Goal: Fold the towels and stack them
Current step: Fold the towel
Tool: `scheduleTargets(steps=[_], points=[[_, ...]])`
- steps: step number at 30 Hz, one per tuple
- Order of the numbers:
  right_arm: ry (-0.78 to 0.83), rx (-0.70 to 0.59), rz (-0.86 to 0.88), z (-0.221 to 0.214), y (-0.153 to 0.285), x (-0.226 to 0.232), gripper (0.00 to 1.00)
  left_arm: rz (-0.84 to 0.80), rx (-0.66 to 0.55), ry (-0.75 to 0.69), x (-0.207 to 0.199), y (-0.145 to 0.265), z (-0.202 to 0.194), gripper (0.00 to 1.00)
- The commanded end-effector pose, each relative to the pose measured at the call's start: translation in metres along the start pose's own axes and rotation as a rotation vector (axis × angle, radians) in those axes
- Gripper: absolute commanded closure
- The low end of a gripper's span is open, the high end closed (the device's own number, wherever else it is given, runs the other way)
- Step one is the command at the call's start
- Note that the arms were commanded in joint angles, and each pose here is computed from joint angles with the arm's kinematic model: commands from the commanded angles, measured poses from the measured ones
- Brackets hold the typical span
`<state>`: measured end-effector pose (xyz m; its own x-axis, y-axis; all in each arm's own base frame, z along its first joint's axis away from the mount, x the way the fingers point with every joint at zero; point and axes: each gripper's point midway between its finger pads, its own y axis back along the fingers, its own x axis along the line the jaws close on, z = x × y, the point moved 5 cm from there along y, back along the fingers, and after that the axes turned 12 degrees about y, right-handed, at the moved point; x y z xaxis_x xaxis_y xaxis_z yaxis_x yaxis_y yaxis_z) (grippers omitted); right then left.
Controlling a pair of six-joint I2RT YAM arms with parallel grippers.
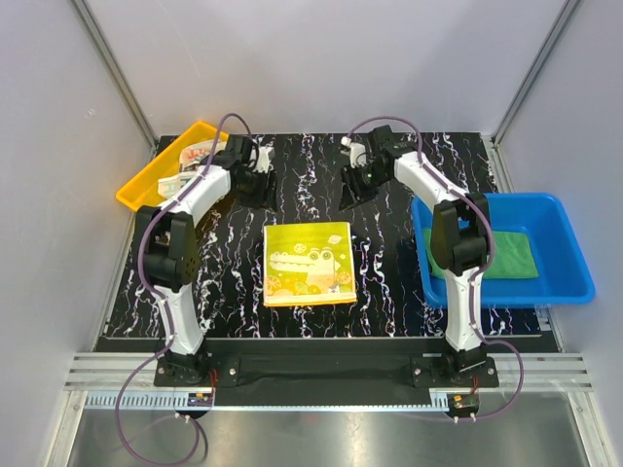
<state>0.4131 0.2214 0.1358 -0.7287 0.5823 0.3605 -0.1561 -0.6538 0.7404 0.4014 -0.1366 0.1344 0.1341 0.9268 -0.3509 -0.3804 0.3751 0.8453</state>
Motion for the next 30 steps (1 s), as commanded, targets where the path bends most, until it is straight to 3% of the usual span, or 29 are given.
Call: scheduleTargets(steps=[1, 5, 11, 30], points=[[0.043, 0.051, 0.042, -0.009, 0.001, -0.004, 0.57, -0.062, -0.012, -0.078, -0.003, 0.005, 0.006, 0.39], [-0.002, 0.067, 0.097, -0.023, -0.001, -0.017, 0.57, 0.034, 0.037, -0.060, 0.015, -0.010, 0.007, 0.39], [-0.010, 0.113, 0.122, -0.037, -0.017, -0.031, 0.57, -0.037, 0.074, -0.070, 0.014, -0.024, -0.001, 0.39], [-0.024, 0.107, 0.172, -0.034, -0.042, -0.046, 0.57, 0.000, 0.192, -0.075, 0.030, -0.053, -0.016, 0.43]])
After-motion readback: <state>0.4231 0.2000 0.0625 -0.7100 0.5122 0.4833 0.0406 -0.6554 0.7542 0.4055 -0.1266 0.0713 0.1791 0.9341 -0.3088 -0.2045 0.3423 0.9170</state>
